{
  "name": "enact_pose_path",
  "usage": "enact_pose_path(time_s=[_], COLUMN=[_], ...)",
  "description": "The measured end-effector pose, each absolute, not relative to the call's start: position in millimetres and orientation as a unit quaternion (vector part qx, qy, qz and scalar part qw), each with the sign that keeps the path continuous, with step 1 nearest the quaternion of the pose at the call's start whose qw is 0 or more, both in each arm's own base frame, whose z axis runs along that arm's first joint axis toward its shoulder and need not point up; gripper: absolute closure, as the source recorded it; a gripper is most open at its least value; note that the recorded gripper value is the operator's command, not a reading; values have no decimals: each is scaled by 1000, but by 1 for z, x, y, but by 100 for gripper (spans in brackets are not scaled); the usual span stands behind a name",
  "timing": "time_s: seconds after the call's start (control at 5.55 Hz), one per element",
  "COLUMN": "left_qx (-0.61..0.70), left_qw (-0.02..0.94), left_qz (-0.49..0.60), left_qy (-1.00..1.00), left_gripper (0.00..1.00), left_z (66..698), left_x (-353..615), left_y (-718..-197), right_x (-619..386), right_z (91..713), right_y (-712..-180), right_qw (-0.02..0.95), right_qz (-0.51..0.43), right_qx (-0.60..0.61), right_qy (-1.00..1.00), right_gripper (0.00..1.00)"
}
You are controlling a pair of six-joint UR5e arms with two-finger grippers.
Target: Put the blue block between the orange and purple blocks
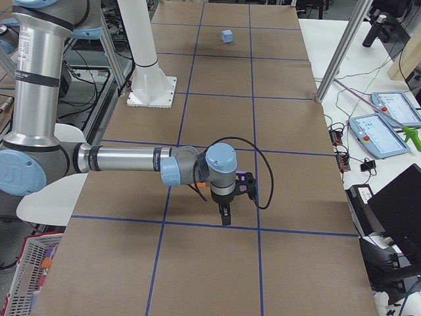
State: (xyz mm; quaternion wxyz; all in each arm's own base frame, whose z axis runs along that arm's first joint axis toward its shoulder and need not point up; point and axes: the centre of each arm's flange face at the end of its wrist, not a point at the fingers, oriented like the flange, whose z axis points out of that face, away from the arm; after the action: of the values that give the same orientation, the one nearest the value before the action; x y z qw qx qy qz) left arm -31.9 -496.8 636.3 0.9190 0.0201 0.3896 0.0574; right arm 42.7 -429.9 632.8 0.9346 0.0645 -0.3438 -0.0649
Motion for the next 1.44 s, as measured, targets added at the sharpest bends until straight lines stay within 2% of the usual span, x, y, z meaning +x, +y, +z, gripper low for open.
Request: enact_pose_path(time_s=[0.72,1.08,1.44], left_qx=[78,211,248], left_qw=[914,888,869], left_qz=[81,143,172], left_qy=[389,382,391], left_gripper=[0,0,0], left_z=[611,572,559], left_x=[-29,-18,12], left_y=[-508,-532,-540], right_x=[42,40,39], right_z=[597,574,575], right_y=[-439,-456,-459], right_qw=[930,920,915], right_qz=[-76,-96,-103], right_qx=[101,162,178], right_qy=[-344,-344,-346], right_gripper=[0,0,0])
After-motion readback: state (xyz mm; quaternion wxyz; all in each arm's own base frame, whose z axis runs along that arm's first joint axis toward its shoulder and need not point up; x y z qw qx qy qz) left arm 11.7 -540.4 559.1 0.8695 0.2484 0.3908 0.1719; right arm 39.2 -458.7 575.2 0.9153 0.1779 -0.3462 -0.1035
